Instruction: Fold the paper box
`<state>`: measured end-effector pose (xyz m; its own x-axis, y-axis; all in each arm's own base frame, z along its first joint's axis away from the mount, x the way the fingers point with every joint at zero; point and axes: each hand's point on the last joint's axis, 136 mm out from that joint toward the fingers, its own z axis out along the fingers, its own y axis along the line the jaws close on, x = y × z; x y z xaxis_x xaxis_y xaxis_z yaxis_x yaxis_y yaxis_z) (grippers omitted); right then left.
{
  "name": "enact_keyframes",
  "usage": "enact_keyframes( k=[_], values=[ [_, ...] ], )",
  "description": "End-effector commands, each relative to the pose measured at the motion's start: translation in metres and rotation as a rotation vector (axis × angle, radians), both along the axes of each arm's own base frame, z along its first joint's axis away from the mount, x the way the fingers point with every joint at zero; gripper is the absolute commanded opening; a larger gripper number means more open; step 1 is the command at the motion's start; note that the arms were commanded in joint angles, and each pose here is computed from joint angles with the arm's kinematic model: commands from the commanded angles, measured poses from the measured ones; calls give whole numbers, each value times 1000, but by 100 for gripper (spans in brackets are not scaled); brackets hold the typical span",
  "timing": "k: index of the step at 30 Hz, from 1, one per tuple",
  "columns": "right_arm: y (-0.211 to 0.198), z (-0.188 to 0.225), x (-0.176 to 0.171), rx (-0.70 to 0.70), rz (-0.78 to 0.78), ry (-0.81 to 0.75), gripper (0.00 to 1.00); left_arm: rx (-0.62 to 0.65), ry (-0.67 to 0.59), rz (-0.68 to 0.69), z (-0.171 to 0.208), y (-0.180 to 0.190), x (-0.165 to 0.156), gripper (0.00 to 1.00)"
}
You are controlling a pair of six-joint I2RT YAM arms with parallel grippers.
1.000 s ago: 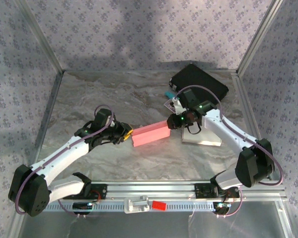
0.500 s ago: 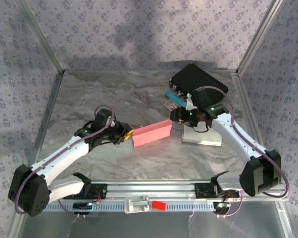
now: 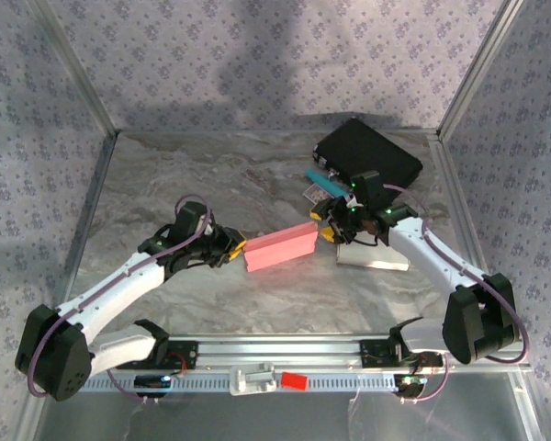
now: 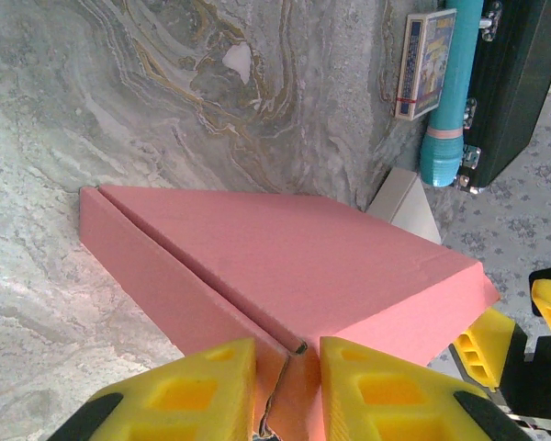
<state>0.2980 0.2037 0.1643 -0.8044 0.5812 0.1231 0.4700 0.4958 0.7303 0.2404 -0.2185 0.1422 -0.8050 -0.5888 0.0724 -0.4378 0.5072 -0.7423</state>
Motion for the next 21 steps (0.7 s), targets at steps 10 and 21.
enact_keyframes(
  k=[10, 21],
  values=[
    [-6, -19, -13, 25, -49, 67, 48, 54, 24, 2, -8, 6, -4, 24],
    [-17, -7, -7, 60, -140, -2, 49, 54, 24, 0, -8, 6, -5, 24]
  ],
)
